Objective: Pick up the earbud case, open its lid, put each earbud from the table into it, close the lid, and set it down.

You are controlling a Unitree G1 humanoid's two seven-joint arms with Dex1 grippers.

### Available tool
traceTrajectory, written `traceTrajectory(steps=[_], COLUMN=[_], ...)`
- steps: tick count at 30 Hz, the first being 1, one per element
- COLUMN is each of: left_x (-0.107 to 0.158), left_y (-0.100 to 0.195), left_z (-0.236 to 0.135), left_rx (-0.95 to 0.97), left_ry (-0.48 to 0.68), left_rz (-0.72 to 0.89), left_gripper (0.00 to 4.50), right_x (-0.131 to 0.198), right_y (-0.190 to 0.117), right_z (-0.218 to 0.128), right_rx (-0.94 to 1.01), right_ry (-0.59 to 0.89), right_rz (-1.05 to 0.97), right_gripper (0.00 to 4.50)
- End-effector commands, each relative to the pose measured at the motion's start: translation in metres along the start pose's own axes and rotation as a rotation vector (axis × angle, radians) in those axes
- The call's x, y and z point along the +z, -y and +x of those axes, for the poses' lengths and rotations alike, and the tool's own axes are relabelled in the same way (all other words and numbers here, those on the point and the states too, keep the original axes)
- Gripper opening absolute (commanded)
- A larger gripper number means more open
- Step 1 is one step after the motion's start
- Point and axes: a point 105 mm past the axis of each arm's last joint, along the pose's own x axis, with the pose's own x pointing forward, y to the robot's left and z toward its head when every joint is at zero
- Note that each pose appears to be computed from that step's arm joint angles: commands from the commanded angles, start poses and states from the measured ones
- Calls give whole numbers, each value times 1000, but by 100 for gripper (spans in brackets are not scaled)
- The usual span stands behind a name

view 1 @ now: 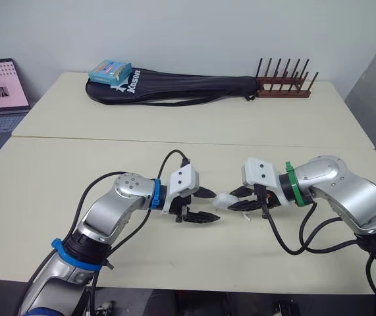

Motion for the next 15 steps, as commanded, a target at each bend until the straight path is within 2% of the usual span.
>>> traceTrajectory(steps=[1,7,10,15], left_x=[10,14,14,14], left_y=[-5,-7,-6,-6], left_z=[0,3,4,5], left_rx=[25,25,16,17], left_ry=[27,42,42,43], left_rz=[21,7,7,9], left_gripper=[299,299,245,77], right_x=[9,10,12,15], right_y=[1,2,2,2], right_z=[-6,-6,-6,-7], right_rx=[-18,-20,-20,-22], right_ry=[16,18,19,22], right_rz=[-55,-59,-61,-63], right_gripper=[76,76,76,76])
